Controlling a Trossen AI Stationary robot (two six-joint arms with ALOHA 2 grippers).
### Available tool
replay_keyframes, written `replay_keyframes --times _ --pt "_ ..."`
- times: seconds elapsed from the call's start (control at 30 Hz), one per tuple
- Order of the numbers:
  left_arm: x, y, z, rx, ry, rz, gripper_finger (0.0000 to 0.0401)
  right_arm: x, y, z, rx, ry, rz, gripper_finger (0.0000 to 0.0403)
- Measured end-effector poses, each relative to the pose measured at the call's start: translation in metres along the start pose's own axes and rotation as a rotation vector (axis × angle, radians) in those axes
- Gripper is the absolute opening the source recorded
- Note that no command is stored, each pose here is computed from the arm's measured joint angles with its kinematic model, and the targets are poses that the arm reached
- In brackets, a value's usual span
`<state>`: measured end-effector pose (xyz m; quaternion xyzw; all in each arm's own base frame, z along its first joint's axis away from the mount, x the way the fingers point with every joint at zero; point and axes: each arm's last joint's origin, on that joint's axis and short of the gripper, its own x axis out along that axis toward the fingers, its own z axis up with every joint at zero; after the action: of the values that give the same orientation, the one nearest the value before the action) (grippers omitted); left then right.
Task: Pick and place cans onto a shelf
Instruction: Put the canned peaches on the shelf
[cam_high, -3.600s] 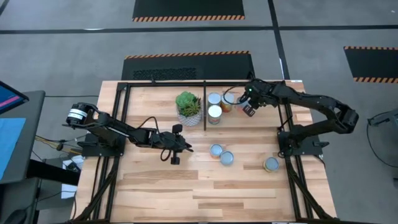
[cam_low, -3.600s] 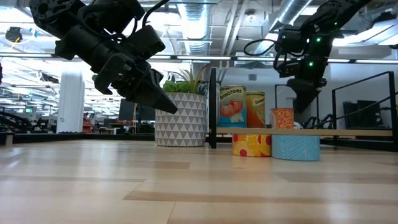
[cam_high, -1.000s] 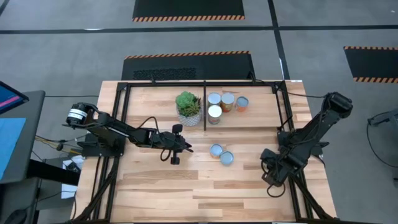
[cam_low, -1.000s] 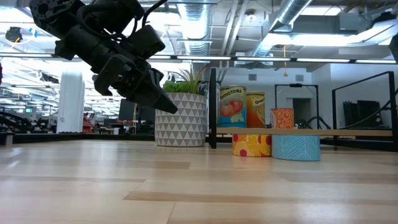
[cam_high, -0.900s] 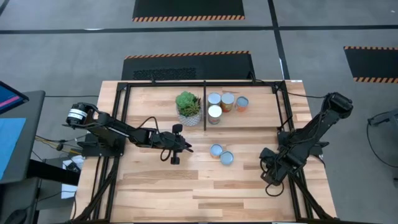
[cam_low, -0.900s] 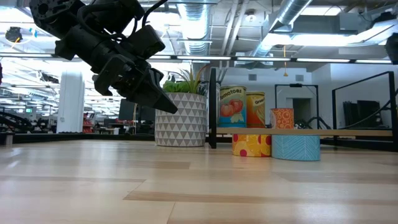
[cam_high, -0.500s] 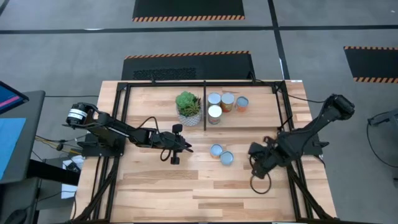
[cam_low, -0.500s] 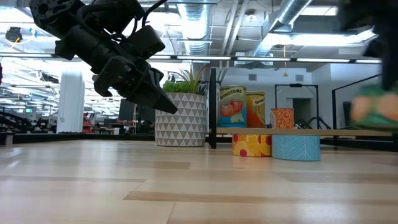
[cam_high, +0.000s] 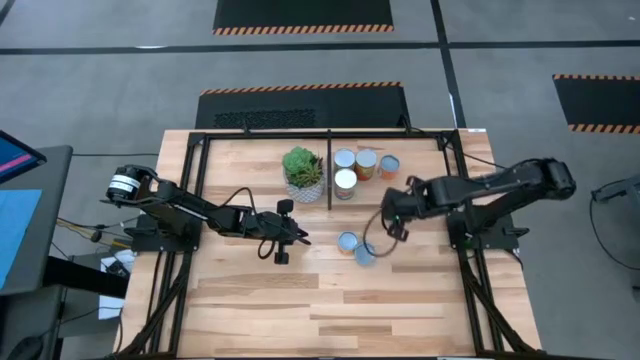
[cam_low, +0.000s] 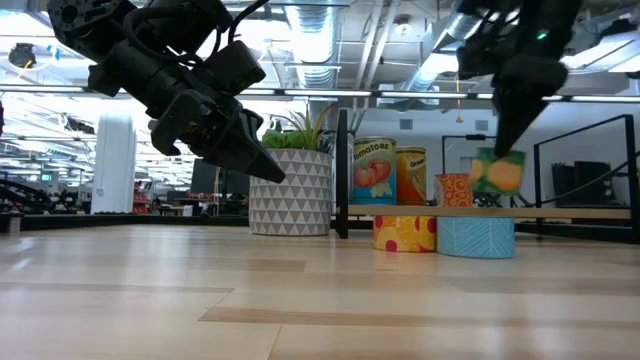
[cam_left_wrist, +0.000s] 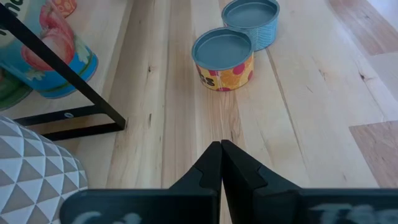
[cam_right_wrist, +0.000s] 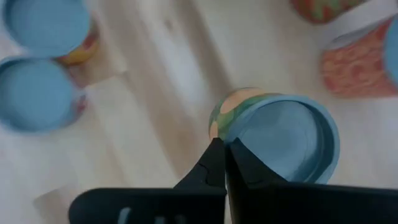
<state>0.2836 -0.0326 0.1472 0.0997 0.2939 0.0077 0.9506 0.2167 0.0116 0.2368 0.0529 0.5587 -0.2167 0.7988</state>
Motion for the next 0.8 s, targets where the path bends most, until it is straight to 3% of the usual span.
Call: replay_keyframes --times 0.4,0.8 --pt "0.000 0.000 0.000 0.008 0.001 0.008 0.0000 0.012 -0.035 0.019 0.039 -0.009 0.039 0.0010" --pt "0.000 0.000 0.000 0.009 0.001 0.011 0.0000 0.014 -0.045 0.025 0.068 -0.040 0.051 0.0012"
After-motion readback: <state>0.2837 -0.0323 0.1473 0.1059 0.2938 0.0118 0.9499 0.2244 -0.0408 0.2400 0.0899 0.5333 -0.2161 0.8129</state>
